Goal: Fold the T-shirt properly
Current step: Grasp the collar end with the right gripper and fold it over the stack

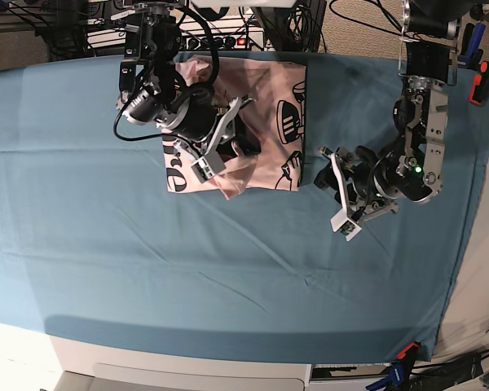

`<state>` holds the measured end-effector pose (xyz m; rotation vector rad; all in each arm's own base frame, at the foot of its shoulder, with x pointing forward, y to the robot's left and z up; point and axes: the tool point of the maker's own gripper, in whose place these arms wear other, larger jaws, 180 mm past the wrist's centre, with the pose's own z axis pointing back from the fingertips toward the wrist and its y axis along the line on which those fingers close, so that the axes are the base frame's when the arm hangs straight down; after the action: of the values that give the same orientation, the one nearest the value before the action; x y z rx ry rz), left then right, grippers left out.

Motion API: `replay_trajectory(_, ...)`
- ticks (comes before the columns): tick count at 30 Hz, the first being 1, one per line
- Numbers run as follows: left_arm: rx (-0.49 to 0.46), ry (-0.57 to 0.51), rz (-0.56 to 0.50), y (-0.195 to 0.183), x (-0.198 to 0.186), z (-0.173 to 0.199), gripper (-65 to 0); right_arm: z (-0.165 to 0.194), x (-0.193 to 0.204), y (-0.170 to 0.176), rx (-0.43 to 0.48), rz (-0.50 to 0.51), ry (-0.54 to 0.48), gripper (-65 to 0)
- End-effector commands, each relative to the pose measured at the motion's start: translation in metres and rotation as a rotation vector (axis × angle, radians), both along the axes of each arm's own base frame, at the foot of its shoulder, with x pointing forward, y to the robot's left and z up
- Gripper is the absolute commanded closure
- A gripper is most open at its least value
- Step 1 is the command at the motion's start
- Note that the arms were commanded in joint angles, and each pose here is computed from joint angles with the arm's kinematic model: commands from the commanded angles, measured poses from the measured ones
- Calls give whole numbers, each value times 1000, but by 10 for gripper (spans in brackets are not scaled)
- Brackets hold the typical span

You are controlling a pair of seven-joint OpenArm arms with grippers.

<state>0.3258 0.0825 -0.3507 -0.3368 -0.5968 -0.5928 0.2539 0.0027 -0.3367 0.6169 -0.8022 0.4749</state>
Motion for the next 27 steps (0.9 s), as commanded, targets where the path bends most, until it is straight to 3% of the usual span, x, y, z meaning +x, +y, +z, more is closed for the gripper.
replay_trajectory(1, -16, -45, -1, -1, 9, 13, -305, 19, 8, 8, 58, -3, -58, 0)
replay_trajectory(4, -16, -45, 0, -1, 9, 13, -305, 20, 8, 11, 68, -5, -58, -17)
replay_trajectory(7, -15, -44, -1, -1, 9, 13, -305, 21, 6, 17, 74, 15, -59, -159)
replay_trajectory(9, -16, -44, -1, -1, 9, 13, -305, 22, 4, 23, 78, 33, -60, -206)
replay_trajectory(20, -13, -43, -1, 0, 9, 13, -305, 37, -14, 69, 119, 199, -98, -206)
replay_trajectory(23, -5, -35, -1, 1, 7, 11, -305, 35, -2, 54, 47, 171, -112, -206)
replay_trajectory(27, 52, -2, 20, 19, -1, -1, -305, 41, 25, 4, -53, 38, -170, -206)
